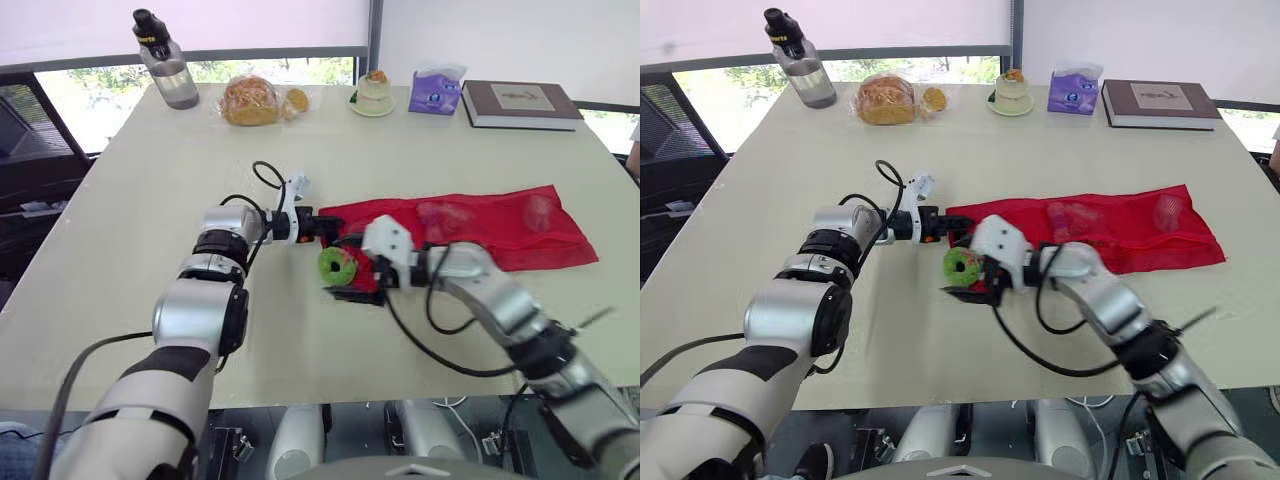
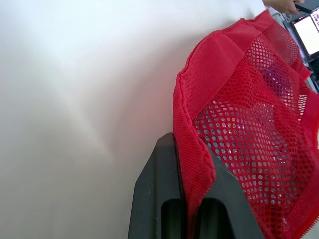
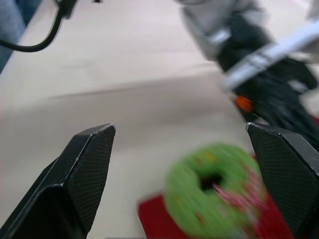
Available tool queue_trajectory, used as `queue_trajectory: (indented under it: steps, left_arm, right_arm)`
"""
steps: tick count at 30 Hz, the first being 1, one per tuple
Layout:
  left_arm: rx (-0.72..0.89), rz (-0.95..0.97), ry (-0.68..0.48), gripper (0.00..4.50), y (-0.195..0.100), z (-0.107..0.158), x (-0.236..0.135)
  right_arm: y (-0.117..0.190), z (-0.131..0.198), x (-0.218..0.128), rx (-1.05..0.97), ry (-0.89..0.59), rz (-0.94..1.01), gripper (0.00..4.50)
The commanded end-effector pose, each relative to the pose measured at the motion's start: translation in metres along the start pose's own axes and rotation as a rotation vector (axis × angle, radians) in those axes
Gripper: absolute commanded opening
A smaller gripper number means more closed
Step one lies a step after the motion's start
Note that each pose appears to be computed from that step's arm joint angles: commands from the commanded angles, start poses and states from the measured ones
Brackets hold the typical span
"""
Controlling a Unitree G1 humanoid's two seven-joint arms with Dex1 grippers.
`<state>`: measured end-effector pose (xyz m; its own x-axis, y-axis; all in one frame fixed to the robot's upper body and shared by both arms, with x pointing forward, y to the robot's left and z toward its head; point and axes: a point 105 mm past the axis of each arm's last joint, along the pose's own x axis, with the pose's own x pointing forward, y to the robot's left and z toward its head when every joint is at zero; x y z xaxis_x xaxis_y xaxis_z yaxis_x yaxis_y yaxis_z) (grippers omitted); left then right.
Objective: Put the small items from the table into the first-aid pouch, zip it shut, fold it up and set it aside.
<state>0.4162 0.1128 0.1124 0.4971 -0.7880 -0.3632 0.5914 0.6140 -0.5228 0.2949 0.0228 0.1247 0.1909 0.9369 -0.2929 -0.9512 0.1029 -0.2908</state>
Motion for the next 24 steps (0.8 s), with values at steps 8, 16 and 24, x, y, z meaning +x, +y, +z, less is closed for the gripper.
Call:
queue_trajectory:
  steps: [8, 16, 24]
  left_arm:
    - [0.018, 0.034, -0.06, 0.0, 0.004, 0.014, -0.006]
    - [0.011, 0.039, -0.037, 0.0, 0.008, 0.006, -0.006]
    - [0.037, 0.039, -0.016, 0.0, 0.009, 0.002, -0.008]
  right_arm:
    - [-0.016, -0.056, -0.004, 0.022, 0.29, -0.09, 2.26]
    - [-0.01, -0.055, -0.014, 0.009, 0.294, -0.113, 0.05]
    - [-0.03, -0.004, -0.026, 0.16, -0.003, -0.243, 0.05]
